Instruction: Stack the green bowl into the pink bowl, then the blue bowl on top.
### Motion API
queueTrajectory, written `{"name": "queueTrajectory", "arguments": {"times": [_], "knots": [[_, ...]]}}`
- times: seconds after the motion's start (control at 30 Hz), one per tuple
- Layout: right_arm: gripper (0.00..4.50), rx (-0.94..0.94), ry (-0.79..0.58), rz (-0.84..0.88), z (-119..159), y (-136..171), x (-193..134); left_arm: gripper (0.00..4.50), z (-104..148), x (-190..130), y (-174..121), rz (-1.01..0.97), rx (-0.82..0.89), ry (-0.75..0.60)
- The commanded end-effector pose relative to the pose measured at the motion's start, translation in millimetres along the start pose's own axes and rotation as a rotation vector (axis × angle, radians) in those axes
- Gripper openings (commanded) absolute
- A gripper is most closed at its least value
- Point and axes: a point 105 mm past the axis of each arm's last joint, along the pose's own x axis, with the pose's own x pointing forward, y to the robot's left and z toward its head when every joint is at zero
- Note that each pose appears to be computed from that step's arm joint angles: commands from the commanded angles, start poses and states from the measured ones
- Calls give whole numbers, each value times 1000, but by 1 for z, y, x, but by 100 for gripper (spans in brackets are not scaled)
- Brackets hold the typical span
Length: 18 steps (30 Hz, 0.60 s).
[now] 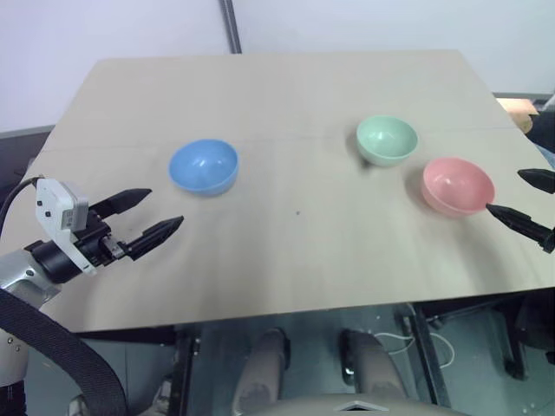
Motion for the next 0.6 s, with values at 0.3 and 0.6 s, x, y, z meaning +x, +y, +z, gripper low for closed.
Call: {"name": "queueTrajectory", "arguments": {"times": [0.3,0.6], "knots": [[446,-70,-6,-128,4,-3,35,450,25,20,-5,-124,28,-125],[446,-15,228,-88,-39,6,85,450,45,37,-58,-497,78,-230]]}}
